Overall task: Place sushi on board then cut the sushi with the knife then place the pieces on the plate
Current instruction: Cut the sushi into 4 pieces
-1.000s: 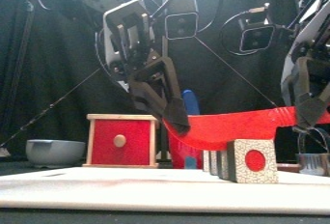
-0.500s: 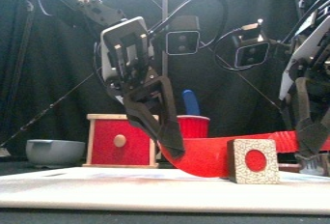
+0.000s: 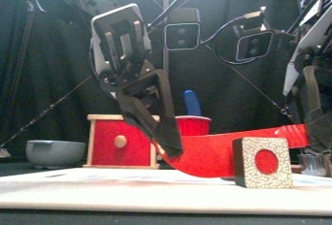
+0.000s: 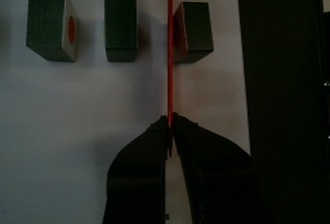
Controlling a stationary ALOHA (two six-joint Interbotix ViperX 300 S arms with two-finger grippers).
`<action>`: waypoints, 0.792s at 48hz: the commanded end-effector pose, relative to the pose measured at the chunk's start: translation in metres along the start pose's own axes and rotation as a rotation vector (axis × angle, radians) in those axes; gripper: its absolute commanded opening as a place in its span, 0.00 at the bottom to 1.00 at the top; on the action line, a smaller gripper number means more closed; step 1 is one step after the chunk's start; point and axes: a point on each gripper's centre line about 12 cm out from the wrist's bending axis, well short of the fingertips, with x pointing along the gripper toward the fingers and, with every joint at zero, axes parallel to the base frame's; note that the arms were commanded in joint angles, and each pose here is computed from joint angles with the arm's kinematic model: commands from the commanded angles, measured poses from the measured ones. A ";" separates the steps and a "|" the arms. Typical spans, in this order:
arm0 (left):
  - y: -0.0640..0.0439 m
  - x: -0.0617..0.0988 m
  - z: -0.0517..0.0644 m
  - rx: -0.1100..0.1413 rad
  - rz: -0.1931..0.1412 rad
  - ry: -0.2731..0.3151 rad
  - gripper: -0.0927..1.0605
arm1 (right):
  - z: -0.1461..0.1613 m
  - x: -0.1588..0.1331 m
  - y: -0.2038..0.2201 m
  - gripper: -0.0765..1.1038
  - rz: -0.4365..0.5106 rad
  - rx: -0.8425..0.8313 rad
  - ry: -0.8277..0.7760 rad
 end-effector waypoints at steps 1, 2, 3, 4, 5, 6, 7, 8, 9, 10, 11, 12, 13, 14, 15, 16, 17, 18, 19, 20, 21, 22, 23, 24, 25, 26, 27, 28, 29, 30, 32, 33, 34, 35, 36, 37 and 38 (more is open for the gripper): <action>-0.009 -0.013 0.011 0.012 -0.018 -0.037 0.50 | 0.005 -0.009 0.005 0.35 0.016 -0.006 -0.020; -0.009 -0.013 0.011 0.015 -0.018 -0.039 0.50 | 0.006 -0.010 0.005 0.35 0.017 -0.007 -0.023; -0.010 -0.016 0.012 0.020 -0.019 -0.045 0.50 | 0.005 -0.010 0.005 0.35 0.017 -0.010 -0.024; -0.010 -0.017 0.013 0.023 -0.019 -0.049 0.50 | 0.006 -0.012 0.005 0.35 0.018 -0.013 -0.028; -0.009 -0.019 0.014 0.025 -0.018 -0.053 0.50 | 0.006 -0.013 0.005 0.35 0.018 -0.017 -0.028; -0.009 -0.020 0.015 0.028 -0.018 -0.057 0.50 | 0.007 -0.015 0.005 0.35 0.019 -0.019 -0.033; -0.008 -0.022 0.016 0.030 -0.016 -0.061 0.50 | 0.007 -0.016 0.005 0.35 0.018 -0.022 -0.033; -0.009 -0.024 0.017 0.035 -0.016 -0.067 0.50 | 0.007 -0.018 0.005 0.35 0.019 -0.027 -0.036; -0.007 -0.025 0.018 0.037 -0.014 -0.070 0.50 | 0.008 -0.019 0.006 0.35 0.020 -0.031 -0.041; -0.008 -0.027 0.019 0.043 -0.013 -0.075 0.50 | 0.009 -0.022 0.006 0.35 0.022 -0.035 -0.048; -0.008 -0.029 0.021 0.046 -0.013 -0.081 0.50 | 0.010 -0.024 0.006 0.35 0.023 -0.038 -0.053; -0.008 -0.030 0.021 0.052 -0.012 -0.083 0.50 | 0.011 -0.026 0.005 0.35 0.023 -0.040 -0.059; -0.007 -0.033 0.023 0.061 -0.010 -0.092 0.50 | 0.013 -0.028 0.005 0.35 0.024 -0.042 -0.067; -0.008 -0.035 0.024 0.067 -0.009 -0.097 0.50 | 0.014 -0.030 0.004 0.35 0.023 -0.042 -0.073; -0.007 -0.036 0.025 0.075 -0.007 -0.101 0.50 | 0.016 -0.032 0.004 0.35 0.024 -0.044 -0.081; -0.007 -0.038 0.026 0.083 -0.005 -0.106 0.50 | 0.017 -0.034 0.003 0.35 0.023 -0.045 -0.087; -0.008 -0.040 0.027 0.090 -0.004 -0.111 0.50 | 0.017 -0.036 0.002 0.35 0.023 -0.044 -0.091; -0.007 -0.043 0.029 0.098 -0.002 -0.117 0.50 | 0.019 -0.037 0.001 0.35 0.022 -0.045 -0.097; -0.007 -0.045 0.030 0.106 0.000 -0.123 0.50 | 0.020 -0.039 0.000 0.35 0.020 -0.044 -0.102; -0.006 -0.046 0.031 0.114 0.003 -0.128 0.50 | 0.020 -0.041 -0.001 0.35 0.020 -0.046 -0.107; -0.006 -0.049 0.032 0.125 0.007 -0.135 0.50 | 0.022 -0.045 -0.002 0.35 0.017 -0.048 -0.115; -0.005 -0.051 0.034 0.133 0.010 -0.140 0.50 | 0.023 -0.047 -0.004 0.35 0.015 -0.049 -0.122; -0.005 -0.053 0.035 0.142 0.014 -0.146 0.50 | 0.024 -0.049 -0.005 0.35 0.011 -0.051 -0.126; -0.004 -0.054 0.036 0.148 0.017 -0.151 0.50 | 0.026 -0.052 -0.007 0.35 0.009 -0.052 -0.137; -0.002 -0.057 0.038 0.151 0.021 -0.159 0.50 | 0.027 -0.053 -0.008 0.35 0.006 -0.054 -0.142; -0.002 -0.058 0.038 0.155 0.023 -0.166 0.50 | 0.028 -0.055 -0.010 0.35 0.005 -0.053 -0.150; 0.000 -0.060 0.039 0.158 0.027 -0.176 0.50 | 0.030 -0.058 -0.010 0.35 0.005 -0.055 -0.161; 0.002 -0.064 0.043 0.158 0.030 -0.198 0.50 | 0.032 -0.060 -0.012 0.35 0.002 -0.056 -0.169; 0.004 -0.066 0.044 0.155 0.033 -0.211 0.50 | 0.033 -0.062 -0.012 0.35 0.001 -0.059 -0.176; 0.007 -0.069 0.047 0.156 0.037 -0.229 0.51 | 0.034 -0.063 -0.013 0.35 0.000 -0.059 -0.182; 0.012 -0.074 0.051 0.149 0.043 -0.268 0.51 | 0.036 -0.066 -0.014 0.35 -0.001 -0.061 -0.195; 0.014 -0.075 0.052 0.144 0.046 -0.284 0.51 | 0.037 -0.068 -0.015 0.35 -0.003 -0.060 -0.201; 0.017 -0.078 0.054 0.139 0.049 -0.308 0.52 | 0.038 -0.069 -0.016 0.35 -0.003 -0.059 -0.206; 0.019 -0.079 0.055 0.139 0.052 -0.326 0.52 | 0.038 -0.071 -0.017 0.35 -0.005 -0.060 -0.212; 0.021 -0.081 0.057 0.138 0.055 -0.346 0.52 | 0.039 -0.072 -0.018 0.35 -0.006 -0.060 -0.216; 0.023 -0.082 0.057 0.134 0.058 -0.362 0.52 | 0.040 -0.073 -0.019 0.35 -0.008 -0.060 -0.220; 0.025 -0.083 0.057 0.131 0.061 -0.379 0.52 | 0.040 -0.074 -0.020 0.35 -0.011 -0.061 -0.223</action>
